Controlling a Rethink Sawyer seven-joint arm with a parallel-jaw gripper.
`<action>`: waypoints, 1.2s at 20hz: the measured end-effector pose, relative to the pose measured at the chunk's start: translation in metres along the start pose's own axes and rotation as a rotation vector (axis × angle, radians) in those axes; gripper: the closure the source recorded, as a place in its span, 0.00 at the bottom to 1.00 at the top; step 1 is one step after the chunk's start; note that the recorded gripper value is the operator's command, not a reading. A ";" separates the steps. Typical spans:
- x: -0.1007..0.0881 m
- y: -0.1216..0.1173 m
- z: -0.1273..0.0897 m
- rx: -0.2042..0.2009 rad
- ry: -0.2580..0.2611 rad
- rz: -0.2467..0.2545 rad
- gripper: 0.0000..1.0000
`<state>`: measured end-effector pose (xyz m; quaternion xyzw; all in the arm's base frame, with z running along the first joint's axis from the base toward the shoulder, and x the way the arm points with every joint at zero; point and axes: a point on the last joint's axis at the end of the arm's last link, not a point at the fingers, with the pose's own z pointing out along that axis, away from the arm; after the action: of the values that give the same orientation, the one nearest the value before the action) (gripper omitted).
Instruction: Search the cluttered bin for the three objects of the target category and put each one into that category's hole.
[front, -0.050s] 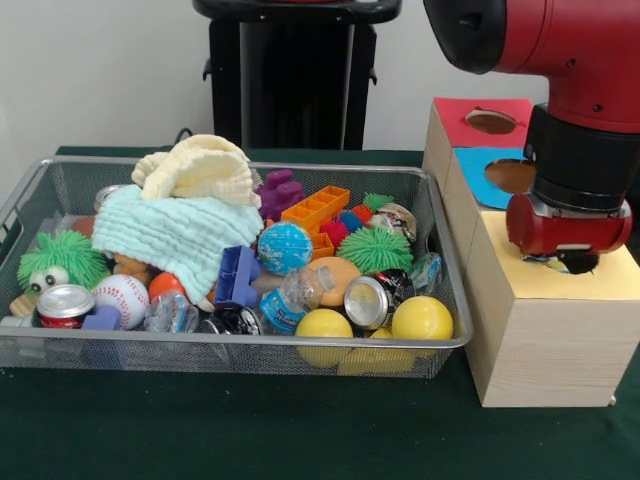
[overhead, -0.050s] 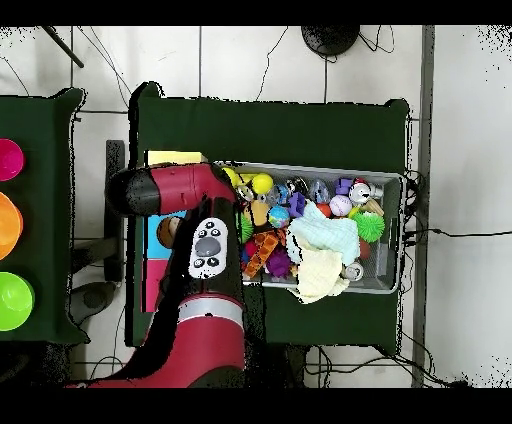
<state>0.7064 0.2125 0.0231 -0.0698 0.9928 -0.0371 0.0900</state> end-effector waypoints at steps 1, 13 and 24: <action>0.000 -0.001 -0.001 0.000 0.004 0.001 1.00; 0.002 -0.010 -0.003 0.002 0.035 0.014 1.00; 0.003 -0.012 -0.036 -0.002 0.108 0.019 1.00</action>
<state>0.6986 0.2025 0.0592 -0.0583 0.9969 -0.0389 0.0366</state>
